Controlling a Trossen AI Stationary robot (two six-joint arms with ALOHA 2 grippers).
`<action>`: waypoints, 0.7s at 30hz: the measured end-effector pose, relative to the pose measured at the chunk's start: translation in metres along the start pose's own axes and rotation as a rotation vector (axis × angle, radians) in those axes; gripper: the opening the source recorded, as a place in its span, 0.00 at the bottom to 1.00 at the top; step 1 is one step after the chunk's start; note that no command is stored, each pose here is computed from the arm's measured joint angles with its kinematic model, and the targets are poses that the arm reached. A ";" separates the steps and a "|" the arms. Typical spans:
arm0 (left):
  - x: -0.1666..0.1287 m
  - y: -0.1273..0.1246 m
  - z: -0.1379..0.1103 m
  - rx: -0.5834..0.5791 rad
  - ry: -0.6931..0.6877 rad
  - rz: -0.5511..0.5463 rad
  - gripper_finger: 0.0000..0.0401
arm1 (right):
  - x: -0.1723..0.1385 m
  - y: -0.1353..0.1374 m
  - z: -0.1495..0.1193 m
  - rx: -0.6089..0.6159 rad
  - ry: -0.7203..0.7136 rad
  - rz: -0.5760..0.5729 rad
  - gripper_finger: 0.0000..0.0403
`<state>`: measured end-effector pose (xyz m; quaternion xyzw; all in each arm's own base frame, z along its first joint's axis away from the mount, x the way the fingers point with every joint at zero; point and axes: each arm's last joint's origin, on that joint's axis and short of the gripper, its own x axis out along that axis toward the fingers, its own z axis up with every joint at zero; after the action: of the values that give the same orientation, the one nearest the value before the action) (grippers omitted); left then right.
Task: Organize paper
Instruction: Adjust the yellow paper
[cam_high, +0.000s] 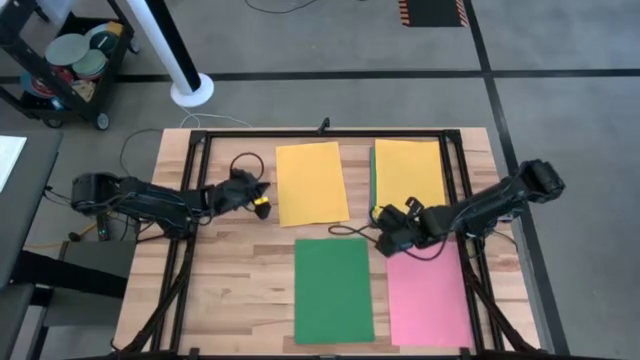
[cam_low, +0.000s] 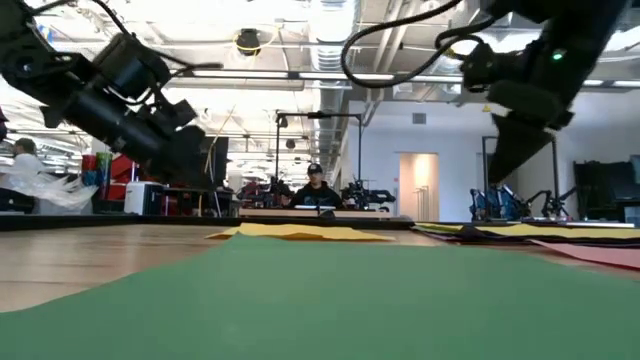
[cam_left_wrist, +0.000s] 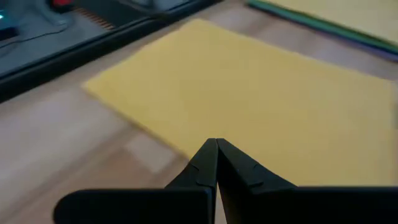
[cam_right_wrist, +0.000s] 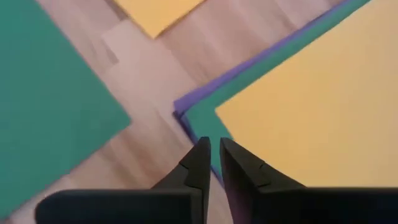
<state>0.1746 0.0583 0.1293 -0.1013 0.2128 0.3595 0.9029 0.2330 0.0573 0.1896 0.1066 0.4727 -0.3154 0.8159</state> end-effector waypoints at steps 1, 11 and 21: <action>0.002 0.005 0.000 -0.008 0.009 0.026 0.00 | 0.001 -0.001 0.003 0.008 -0.006 0.001 0.09; 0.049 0.031 0.016 -0.018 0.122 0.082 0.00 | 0.006 -0.003 0.014 0.006 -0.045 0.023 0.03; 0.098 0.032 0.017 -0.024 0.252 0.120 0.00 | 0.006 -0.003 0.014 0.008 -0.046 0.025 0.00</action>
<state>0.2216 0.1468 0.0981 -0.1435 0.3258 0.3999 0.8446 0.2434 0.0462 0.1922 0.1084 0.4513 -0.3095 0.8299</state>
